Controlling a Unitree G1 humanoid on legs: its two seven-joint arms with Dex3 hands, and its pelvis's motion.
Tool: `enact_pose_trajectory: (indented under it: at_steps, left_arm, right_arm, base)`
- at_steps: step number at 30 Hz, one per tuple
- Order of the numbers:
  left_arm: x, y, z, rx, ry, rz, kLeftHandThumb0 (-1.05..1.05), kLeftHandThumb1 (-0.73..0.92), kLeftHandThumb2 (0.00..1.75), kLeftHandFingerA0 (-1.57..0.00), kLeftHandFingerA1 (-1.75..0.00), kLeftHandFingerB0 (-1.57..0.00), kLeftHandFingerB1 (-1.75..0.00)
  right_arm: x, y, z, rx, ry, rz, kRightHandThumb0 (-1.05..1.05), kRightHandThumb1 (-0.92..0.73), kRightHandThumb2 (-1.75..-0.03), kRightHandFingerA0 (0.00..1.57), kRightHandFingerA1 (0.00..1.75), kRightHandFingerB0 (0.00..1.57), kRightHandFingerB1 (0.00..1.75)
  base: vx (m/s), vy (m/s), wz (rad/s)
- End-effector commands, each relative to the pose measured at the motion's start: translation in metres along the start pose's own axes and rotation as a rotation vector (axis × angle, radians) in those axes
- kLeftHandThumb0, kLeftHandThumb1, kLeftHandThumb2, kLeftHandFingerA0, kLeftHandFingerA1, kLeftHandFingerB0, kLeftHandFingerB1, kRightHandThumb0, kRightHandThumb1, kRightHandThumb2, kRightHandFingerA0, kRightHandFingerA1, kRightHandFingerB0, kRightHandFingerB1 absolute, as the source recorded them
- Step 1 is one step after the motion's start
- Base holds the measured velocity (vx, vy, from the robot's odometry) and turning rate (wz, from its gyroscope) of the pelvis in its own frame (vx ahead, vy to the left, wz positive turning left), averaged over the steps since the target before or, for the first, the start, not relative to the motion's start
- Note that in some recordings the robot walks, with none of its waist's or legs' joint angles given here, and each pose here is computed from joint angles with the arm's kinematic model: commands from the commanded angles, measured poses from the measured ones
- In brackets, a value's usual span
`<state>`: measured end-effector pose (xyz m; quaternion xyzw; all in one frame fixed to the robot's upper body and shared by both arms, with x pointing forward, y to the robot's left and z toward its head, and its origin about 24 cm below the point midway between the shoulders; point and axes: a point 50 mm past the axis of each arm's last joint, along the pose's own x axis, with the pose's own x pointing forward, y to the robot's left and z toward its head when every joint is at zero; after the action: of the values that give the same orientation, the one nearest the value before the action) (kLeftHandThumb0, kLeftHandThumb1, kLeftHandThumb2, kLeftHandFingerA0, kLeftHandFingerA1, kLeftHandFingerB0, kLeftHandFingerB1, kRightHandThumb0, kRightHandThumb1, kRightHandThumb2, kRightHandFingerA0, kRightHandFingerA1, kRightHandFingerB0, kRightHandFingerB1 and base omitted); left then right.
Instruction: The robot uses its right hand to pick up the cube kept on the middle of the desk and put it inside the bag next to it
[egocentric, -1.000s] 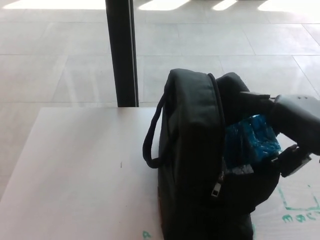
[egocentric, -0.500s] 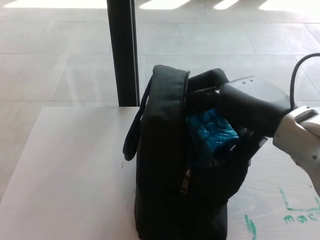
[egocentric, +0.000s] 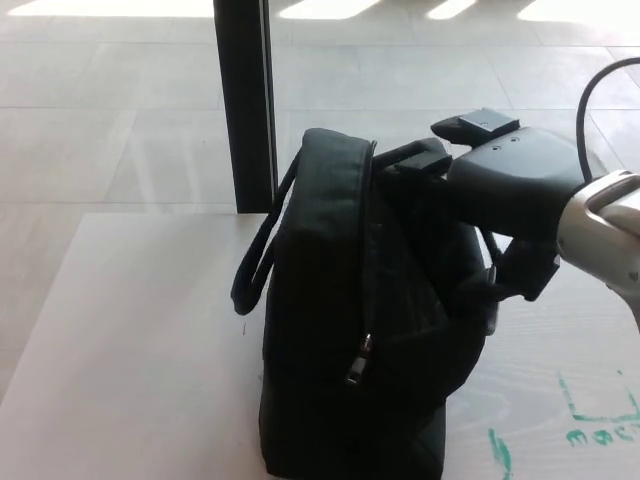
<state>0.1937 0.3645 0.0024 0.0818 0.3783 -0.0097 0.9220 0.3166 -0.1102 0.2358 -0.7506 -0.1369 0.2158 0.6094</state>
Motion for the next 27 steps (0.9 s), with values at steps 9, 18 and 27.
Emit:
enact_pose_trajectory:
  at_steps: [9, 18, 27]
  left_arm:
    - [0.001, -0.004, -0.003, 0.056, 0.014, -0.046, -0.60, 0.42, 0.87, -0.20, -0.56, -0.40, -0.59]
    - [0.000, -0.003, -0.008, 0.018, 0.033, -0.048, -0.62, 0.41, 0.86, -0.20, -0.57, -0.38, -0.58]
    - [-0.004, -0.003, -0.014, 0.012, 0.037, -0.053, -0.61, 0.41, 0.86, -0.21, -0.57, -0.40, -0.59]
  right_arm:
    - [-0.014, -0.030, -0.021, 0.015, 0.139, 0.209, -0.97, -0.55, -0.84, 0.00, 0.00, 0.16, 0.20]
    - [-0.074, -0.067, -0.069, 0.293, 0.195, -0.114, -0.67, -0.65, -0.59, 0.12, 0.42, 0.36, 0.33]
    - [-0.147, -0.014, -0.132, 0.658, 0.459, -0.249, -0.55, -0.68, -0.60, 0.24, 0.38, 0.27, 0.32]
  base:
    - [0.00, 0.000, 0.00]
    - [0.00, 0.000, 0.00]
    - [0.00, 0.000, 0.00]
